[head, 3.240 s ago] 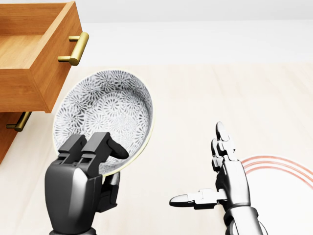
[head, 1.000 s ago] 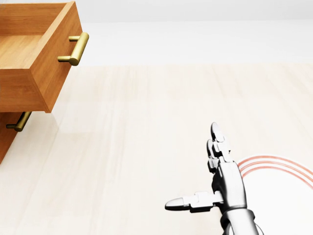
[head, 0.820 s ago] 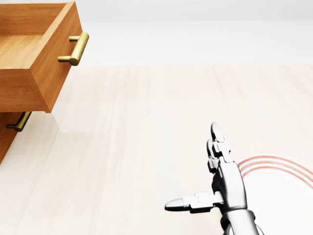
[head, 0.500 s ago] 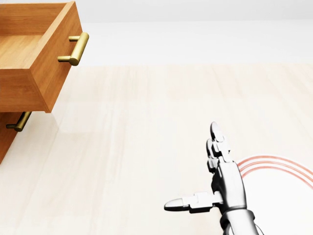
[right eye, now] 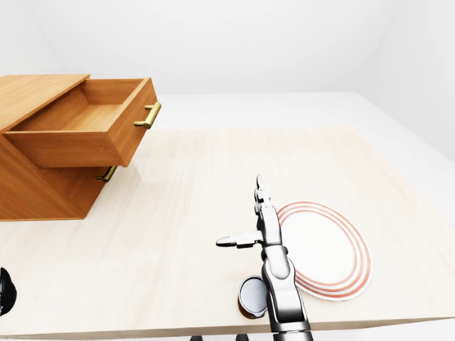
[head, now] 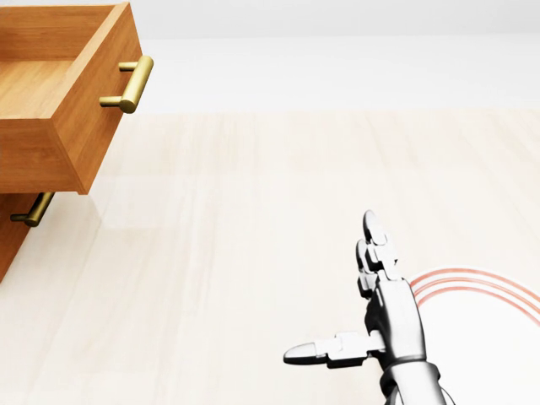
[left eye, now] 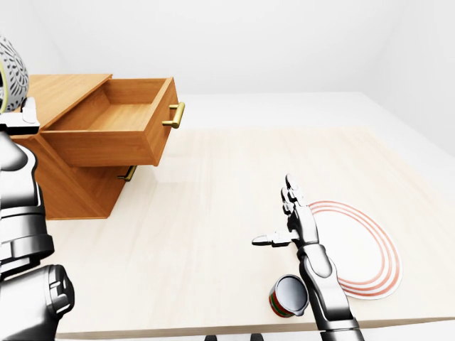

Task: Put the bowl on top of the cabinet.

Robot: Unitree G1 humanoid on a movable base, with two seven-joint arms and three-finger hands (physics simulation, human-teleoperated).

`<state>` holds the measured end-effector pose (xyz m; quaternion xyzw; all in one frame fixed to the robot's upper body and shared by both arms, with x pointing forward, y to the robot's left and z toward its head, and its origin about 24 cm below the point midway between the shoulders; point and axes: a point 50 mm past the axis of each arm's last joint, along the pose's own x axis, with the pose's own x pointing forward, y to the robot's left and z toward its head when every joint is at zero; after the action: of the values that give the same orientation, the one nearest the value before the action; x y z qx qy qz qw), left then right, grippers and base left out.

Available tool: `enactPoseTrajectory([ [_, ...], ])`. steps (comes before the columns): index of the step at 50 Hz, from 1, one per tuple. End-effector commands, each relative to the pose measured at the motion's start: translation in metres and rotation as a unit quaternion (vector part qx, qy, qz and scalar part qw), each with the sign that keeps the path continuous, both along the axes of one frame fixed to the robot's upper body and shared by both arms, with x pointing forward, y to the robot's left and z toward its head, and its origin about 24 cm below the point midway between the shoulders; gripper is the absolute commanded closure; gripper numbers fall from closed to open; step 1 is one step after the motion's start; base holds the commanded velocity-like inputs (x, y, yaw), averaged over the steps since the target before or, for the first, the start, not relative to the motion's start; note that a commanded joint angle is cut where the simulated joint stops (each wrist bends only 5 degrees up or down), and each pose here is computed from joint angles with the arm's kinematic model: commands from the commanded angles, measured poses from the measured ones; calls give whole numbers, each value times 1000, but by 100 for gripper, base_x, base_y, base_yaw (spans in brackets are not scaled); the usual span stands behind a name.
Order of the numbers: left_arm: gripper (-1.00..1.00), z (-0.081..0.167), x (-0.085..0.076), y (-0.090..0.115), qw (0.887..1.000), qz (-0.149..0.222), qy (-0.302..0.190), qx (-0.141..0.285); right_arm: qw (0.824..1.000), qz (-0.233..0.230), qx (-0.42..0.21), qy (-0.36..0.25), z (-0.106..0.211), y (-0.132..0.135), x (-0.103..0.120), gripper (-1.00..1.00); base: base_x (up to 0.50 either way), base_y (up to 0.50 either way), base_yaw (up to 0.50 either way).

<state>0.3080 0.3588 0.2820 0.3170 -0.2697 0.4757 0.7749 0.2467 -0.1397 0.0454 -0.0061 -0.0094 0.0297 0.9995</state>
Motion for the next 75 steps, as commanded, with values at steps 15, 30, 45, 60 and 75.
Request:
enactPoseTrajectory([
  [15, 93, -44, 18, 44, 976, 92, 186, -59, 1000, 1, -1, 0, 0, 0, -1, -100, 0, 0, 0],
  [30, 93, -52, 26, 37, 969, 93, 223, -44, 1000, 1, 0, 0, 0, 1, 0, -100, 0, 0, 0],
  [45, -100, -44, 23, 40, 973, 95, 207, -46, 1000, 1, -1, 1, 0, 1, 0, -100, 0, 0, 0],
  [60, -100, -40, 23, 40, 974, 95, 201, -41, 1000, 1, -2, 2, -2, 1, 2, -100, 0, 0, 0],
  [75, -100, -29, 21, 39, 978, 96, 184, -29, 1000, 1, -2, 2, -1, 1, 1, -100, 0, 0, 0],
])
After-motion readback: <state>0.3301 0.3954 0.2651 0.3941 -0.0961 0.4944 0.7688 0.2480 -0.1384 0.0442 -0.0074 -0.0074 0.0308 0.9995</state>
